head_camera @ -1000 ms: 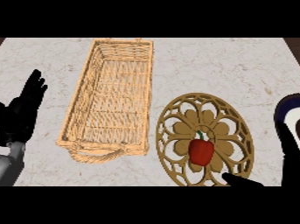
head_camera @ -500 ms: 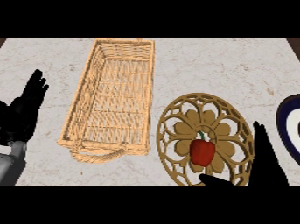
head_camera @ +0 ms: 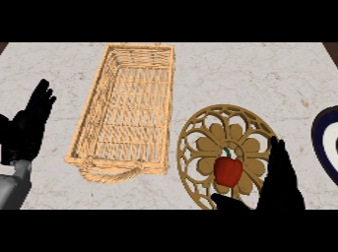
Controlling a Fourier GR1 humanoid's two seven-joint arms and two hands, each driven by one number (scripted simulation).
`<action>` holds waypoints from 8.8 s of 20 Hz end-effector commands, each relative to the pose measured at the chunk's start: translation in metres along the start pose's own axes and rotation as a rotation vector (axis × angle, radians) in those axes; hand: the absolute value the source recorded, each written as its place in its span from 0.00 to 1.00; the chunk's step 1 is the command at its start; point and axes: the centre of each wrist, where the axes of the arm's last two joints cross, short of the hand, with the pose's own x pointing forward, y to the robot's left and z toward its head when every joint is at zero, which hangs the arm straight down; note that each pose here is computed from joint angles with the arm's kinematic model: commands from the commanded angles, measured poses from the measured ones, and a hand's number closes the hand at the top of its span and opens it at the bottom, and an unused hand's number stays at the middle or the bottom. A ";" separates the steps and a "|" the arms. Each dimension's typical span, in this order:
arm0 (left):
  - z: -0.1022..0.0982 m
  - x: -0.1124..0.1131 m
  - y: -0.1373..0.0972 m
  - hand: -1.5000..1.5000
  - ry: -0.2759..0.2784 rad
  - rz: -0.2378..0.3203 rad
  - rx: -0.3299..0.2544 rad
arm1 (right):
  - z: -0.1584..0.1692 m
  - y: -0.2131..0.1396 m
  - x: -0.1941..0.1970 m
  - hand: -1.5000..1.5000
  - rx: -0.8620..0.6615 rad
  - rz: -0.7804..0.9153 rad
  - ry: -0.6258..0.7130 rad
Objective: Pick the bell pepper from the placemat and place it in the basket
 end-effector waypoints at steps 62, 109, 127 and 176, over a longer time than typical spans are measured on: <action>-0.015 0.021 -0.042 0.50 -0.071 0.009 -0.150 | 0.108 0.117 -0.004 1.00 0.733 0.223 -0.679; -0.009 0.006 -0.016 0.50 -0.024 -0.003 -0.050 | 0.104 0.077 0.063 1.00 0.295 -0.348 -0.823; -0.023 0.023 -0.032 0.50 -0.047 -0.002 -0.101 | 0.030 0.067 0.174 1.00 0.247 -0.274 -0.604; -0.021 0.021 -0.027 0.50 -0.037 -0.004 -0.081 | -0.056 0.105 0.263 1.00 0.023 0.637 -0.821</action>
